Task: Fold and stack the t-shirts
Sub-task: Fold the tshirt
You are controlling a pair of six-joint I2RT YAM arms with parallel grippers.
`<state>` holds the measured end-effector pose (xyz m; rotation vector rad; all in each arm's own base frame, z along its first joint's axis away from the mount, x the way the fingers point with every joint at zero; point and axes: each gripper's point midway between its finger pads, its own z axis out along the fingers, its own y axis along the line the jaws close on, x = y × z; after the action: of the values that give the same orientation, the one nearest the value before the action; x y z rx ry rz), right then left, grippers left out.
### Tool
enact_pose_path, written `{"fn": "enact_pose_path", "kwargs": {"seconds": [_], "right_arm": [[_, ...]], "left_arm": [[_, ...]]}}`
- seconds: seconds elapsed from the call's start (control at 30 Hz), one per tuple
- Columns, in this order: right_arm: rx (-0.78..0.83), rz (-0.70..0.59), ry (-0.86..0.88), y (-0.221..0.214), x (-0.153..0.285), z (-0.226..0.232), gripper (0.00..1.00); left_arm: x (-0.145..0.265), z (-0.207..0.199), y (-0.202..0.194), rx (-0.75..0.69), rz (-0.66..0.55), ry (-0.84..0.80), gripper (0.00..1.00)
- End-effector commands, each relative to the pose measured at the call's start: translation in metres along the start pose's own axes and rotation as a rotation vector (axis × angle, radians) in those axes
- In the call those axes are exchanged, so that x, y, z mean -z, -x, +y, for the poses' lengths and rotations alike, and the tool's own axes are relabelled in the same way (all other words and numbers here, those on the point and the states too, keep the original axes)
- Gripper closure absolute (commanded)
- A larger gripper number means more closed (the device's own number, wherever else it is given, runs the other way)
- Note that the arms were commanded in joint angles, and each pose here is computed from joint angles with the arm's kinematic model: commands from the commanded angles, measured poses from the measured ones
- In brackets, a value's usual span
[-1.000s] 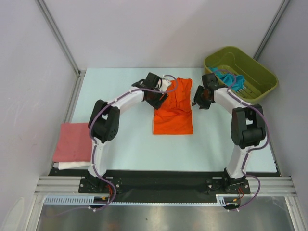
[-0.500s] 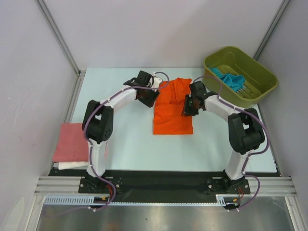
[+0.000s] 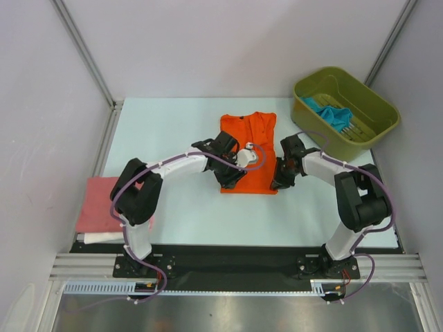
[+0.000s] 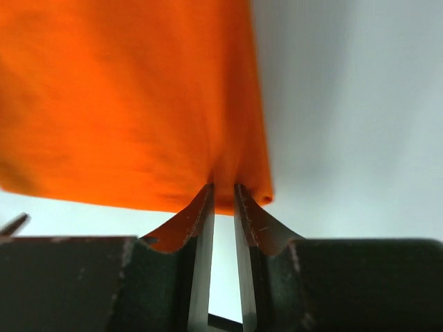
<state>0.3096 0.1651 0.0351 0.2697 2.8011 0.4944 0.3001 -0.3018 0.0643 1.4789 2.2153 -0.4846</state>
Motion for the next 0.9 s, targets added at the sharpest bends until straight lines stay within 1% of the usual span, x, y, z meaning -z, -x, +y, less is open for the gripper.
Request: {"fn": "enact_pose_path", "kwargs": {"seconds": [0.0,0.07,0.13,0.23,0.27,0.3,0.37,0.4,0.43,0.47,0.5,0.53,0.6,0.7,0.77,0.83,0.87], "right_arm": [[-0.046,0.004,-0.011,-0.005,-0.008,-0.009,0.78],[-0.03,-0.011,-0.037,-0.005,-0.005,-0.014,0.79],[-0.016,-0.01,-0.062,-0.007,0.001,-0.019,0.79],[0.012,-0.034,-0.077,-0.008,0.017,-0.021,0.76],[0.022,-0.047,-0.072,-0.007,0.024,-0.019,0.75],[0.026,-0.047,-0.075,-0.009,0.027,-0.02,0.73],[0.036,-0.045,-0.066,-0.017,0.029,-0.019,0.66],[0.04,-0.069,-0.048,-0.014,0.034,-0.014,0.64],[0.039,-0.071,-0.042,-0.016,0.034,-0.013,0.59],[0.032,-0.074,-0.039,-0.017,0.032,-0.013,0.58],[0.03,-0.067,-0.042,-0.018,0.029,-0.012,0.55],[0.03,-0.056,-0.049,-0.021,0.024,-0.014,0.54],[0.02,-0.022,-0.055,-0.025,0.011,-0.016,0.52],[0.017,-0.005,-0.056,-0.028,0.001,-0.016,0.52],[0.009,-0.012,-0.052,-0.026,-0.004,-0.015,0.53],[0.003,-0.018,-0.047,-0.024,-0.007,-0.014,0.56],[-0.001,-0.016,-0.049,-0.024,-0.01,-0.015,0.59]], "left_arm": [[-0.008,0.011,-0.019,0.018,0.013,0.017,0.49],[-0.014,0.008,-0.026,0.018,0.039,0.016,0.49],[-0.017,0.002,-0.034,-0.011,0.083,0.014,0.49],[-0.009,-0.005,-0.035,-0.059,0.102,0.008,0.47],[-0.006,-0.006,-0.033,-0.078,0.102,0.011,0.45],[-0.003,-0.008,-0.036,-0.095,0.111,0.009,0.43],[0.008,-0.01,-0.031,-0.178,0.098,0.032,0.39],[0.009,-0.013,-0.036,-0.206,0.105,0.038,0.38],[0.01,-0.014,-0.032,-0.264,0.087,0.054,0.37],[0.016,-0.012,-0.028,-0.299,0.074,0.088,0.35],[0.012,-0.017,-0.035,-0.345,0.091,0.091,0.34],[0.01,-0.015,-0.033,-0.368,0.08,0.11,0.34],[0.004,-0.014,-0.039,-0.399,0.101,0.133,0.34],[-0.004,-0.009,-0.041,-0.409,0.091,0.165,0.34],[-0.007,-0.005,-0.036,-0.409,0.064,0.19,0.34],[-0.012,-0.004,-0.033,-0.408,0.046,0.199,0.34],[-0.014,-0.003,-0.033,-0.41,0.042,0.201,0.34]]}}
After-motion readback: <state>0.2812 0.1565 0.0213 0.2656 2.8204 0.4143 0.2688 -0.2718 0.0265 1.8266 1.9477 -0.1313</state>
